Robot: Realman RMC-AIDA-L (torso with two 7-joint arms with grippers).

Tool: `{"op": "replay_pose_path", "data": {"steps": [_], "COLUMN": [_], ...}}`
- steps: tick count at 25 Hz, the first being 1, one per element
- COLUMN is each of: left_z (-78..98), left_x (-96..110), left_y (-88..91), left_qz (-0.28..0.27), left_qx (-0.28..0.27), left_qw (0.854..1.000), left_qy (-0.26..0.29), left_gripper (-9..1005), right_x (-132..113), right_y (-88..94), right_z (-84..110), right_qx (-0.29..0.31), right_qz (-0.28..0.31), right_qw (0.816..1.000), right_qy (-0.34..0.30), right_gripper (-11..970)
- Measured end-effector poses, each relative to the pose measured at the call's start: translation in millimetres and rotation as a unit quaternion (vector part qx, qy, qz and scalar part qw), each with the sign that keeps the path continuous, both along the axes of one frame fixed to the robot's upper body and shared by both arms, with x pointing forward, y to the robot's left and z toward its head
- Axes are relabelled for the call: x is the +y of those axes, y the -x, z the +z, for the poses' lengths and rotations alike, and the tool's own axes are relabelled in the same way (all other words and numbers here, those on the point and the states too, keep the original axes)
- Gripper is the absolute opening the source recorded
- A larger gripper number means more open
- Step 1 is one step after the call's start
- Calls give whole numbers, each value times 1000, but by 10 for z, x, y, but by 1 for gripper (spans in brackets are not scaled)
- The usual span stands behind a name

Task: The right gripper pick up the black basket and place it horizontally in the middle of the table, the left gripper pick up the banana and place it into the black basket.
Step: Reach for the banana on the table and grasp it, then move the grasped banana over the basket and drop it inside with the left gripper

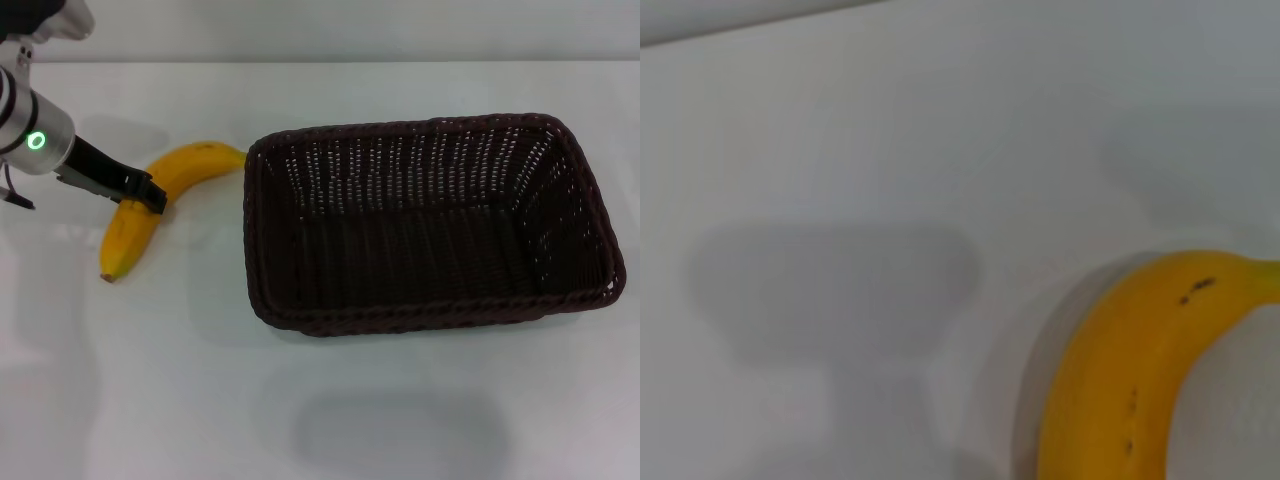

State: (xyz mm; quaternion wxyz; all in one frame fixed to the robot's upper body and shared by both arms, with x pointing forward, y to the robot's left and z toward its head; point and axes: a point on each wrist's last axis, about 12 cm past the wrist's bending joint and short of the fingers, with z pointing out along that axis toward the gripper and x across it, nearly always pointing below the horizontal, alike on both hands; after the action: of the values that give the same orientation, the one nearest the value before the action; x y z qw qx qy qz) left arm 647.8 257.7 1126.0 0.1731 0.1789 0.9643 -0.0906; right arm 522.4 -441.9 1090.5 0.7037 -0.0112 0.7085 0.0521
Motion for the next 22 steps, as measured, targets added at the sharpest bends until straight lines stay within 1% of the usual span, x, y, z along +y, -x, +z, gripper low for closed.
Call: {"op": "replay_pose_path", "data": {"steps": [2,5,9,12,13,16,18,20,21,22], "left_z": [25,150,464,745,851,1067,1168,1257,1257,1325], "left_x": [4,27,93,123,110,50,-27,-146,-146,-281], "left_y": [-13,-52,-105,-88,-69,-12,38,82,82,122], "left_qz": [1,4,12,4,-7,-45,-82,-126,-126,-171], "left_qx": [-4,-16,-55,-74,-79,-87,-84,-82,-82,-85], "left_qw": [1000,1000,998,997,996,993,990,983,983,972], "left_qy": [0,-2,13,37,47,68,82,103,103,136], "left_gripper": [479,475,495,510,515,530,540,550,555,560], "right_x": [0,-9,-19,-20,-24,-33,-35,-36,-37,-37], "right_y": [0,17,36,33,35,43,51,58,59,60], "right_z": [0,-8,-18,-14,-13,-9,-10,-11,-11,-12], "right_qx": [0,1,3,2,1,-1,-1,-1,-1,-1], "right_qz": [0,-1,-3,-4,-5,-6,-6,-5,-6,-5], "right_qw": [1000,1000,1000,1000,1000,1000,1000,1000,1000,1000], "right_qy": [0,0,-1,-1,-1,-2,-2,-2,-2,-2], "right_gripper": [399,400,401,402,402,403,404,405,405,405]}}
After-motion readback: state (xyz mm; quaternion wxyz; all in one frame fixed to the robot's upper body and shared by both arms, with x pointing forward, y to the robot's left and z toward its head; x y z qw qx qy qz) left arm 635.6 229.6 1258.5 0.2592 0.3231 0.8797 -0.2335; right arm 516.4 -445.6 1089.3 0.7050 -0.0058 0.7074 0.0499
